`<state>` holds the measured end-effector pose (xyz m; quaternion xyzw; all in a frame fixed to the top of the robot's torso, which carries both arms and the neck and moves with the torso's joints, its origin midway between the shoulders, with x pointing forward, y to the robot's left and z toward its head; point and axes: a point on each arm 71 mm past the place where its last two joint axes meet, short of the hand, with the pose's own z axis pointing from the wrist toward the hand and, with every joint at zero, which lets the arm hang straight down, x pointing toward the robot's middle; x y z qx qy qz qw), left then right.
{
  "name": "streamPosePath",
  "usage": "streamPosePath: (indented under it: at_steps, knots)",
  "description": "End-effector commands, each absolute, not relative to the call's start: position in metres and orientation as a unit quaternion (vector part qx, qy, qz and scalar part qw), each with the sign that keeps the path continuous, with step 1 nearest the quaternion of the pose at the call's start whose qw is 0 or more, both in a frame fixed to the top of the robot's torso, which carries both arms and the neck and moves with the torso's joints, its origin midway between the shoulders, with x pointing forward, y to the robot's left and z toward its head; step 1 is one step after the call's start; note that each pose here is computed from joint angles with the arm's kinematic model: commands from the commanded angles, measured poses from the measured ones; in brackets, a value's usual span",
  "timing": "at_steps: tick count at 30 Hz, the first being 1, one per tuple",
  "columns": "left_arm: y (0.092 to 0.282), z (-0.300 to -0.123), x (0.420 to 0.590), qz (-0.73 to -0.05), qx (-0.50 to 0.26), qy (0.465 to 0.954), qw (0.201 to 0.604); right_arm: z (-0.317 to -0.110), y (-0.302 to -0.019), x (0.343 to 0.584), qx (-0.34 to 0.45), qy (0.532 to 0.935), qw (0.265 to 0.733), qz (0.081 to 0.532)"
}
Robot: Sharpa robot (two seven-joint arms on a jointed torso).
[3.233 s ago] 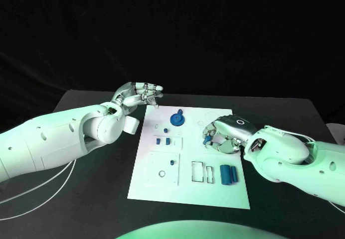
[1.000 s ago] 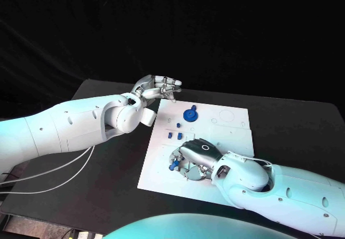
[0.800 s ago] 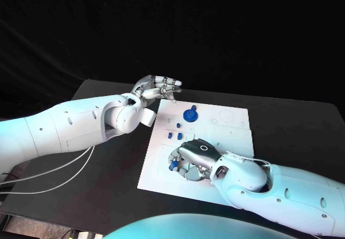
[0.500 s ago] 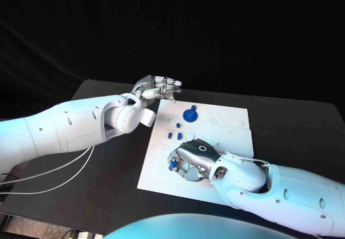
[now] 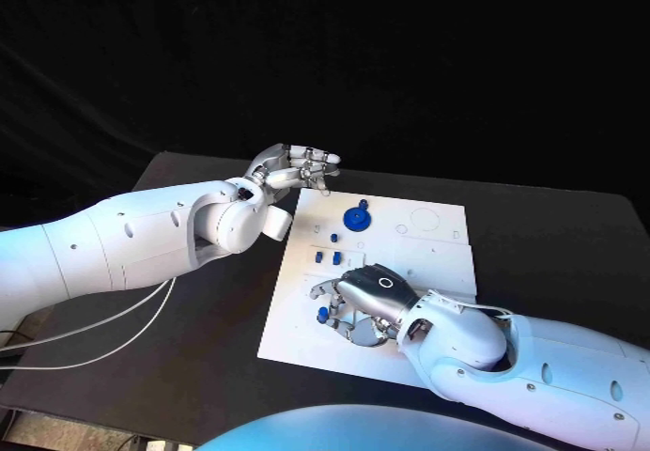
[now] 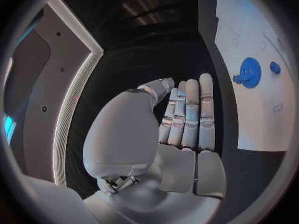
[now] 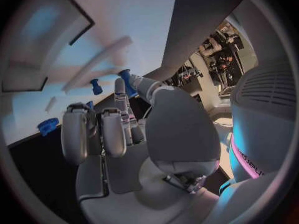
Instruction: Assemble the parts on the task board
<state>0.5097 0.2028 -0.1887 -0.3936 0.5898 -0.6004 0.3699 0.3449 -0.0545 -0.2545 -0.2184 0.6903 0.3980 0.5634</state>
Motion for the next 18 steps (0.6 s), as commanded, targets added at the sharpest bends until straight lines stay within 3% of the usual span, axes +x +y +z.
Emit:
streamPosePath:
  at_steps: [1,7,11,18]
  knots:
    - [0.200,-0.188,0.509,-0.607,-0.388,0.591,0.364,-0.247,-0.058,0.342,-0.195,0.670,0.584,0.415]
    - [0.201,-0.188,0.509,-0.606,-0.388,0.591,0.364,-0.236,-0.073,0.339,-0.159,0.654,0.596,0.438]
    - [0.202,-0.188,0.509,-0.606,-0.389,0.591,0.364,-0.223,-0.097,0.347,-0.090,0.661,0.587,0.460]
    - [0.202,-0.190,0.509,-0.604,-0.389,0.593,0.365,-0.215,-0.175,0.373,0.076,0.762,0.487,0.420]
